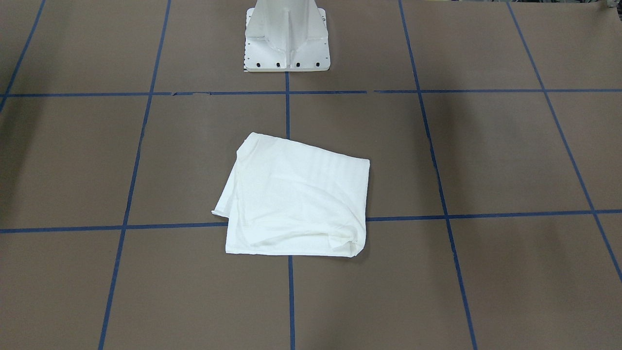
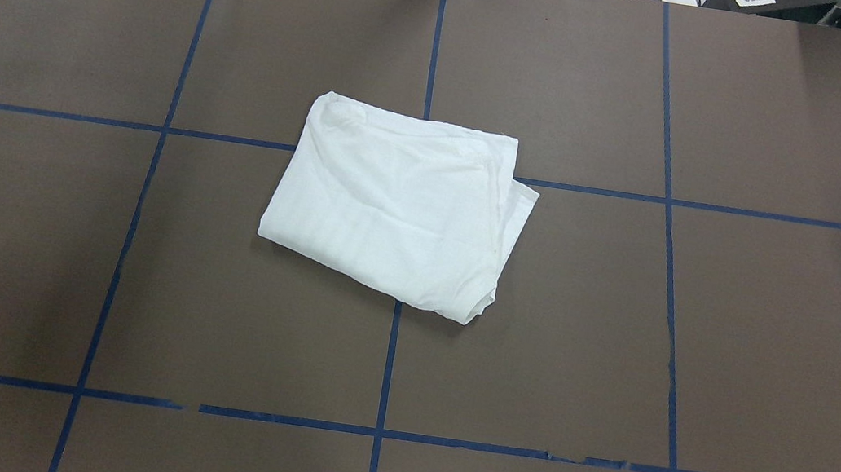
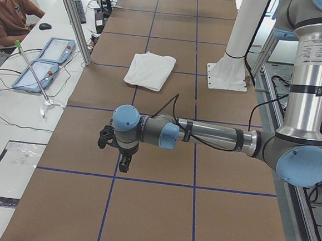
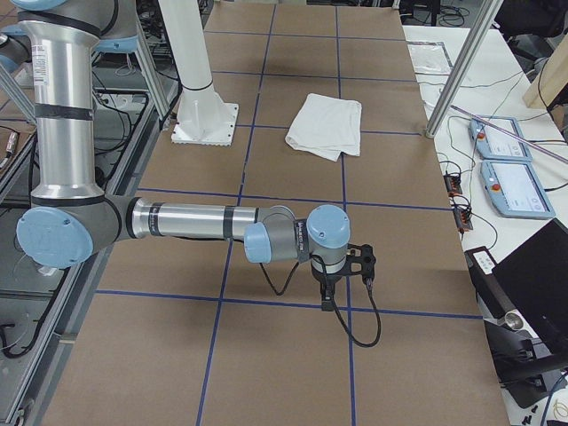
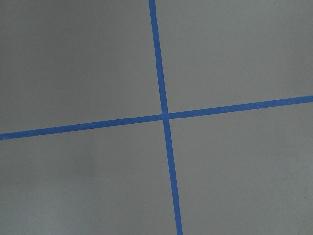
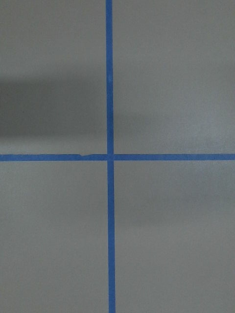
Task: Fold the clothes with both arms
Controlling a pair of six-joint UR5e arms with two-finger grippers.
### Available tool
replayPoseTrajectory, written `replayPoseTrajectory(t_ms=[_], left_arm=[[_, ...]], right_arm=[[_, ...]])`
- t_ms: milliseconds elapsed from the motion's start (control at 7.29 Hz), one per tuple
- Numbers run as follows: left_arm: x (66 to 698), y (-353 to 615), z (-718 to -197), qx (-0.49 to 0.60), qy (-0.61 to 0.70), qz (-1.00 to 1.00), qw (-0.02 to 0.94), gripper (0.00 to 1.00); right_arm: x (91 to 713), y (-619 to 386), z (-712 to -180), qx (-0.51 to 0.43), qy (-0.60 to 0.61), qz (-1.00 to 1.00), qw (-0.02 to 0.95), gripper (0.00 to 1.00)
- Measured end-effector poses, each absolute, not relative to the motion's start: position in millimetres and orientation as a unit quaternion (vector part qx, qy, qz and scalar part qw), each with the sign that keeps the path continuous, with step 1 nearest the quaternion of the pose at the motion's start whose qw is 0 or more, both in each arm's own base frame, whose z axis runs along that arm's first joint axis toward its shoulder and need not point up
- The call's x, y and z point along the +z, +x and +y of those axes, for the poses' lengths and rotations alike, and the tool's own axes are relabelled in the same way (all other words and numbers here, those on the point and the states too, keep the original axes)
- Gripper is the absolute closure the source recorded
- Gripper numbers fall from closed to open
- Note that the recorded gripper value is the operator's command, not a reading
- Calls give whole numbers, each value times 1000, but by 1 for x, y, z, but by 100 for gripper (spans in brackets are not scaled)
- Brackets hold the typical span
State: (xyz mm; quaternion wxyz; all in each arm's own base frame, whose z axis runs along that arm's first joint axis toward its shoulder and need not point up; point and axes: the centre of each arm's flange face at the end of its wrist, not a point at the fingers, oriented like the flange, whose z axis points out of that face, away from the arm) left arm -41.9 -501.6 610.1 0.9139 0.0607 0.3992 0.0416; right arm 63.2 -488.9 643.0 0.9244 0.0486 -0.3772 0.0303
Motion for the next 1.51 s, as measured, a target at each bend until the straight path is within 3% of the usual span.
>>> replayPoseTrajectory(t_ms=[686, 1510], left_arm=[[611, -41, -503, -26, 30, 404, 914, 0], [617, -41, -503, -26, 34, 404, 914, 0]], right_arm=[[643, 63, -489, 30, 49, -376, 925, 0], [643, 63, -489, 29, 49, -377, 925, 0]])
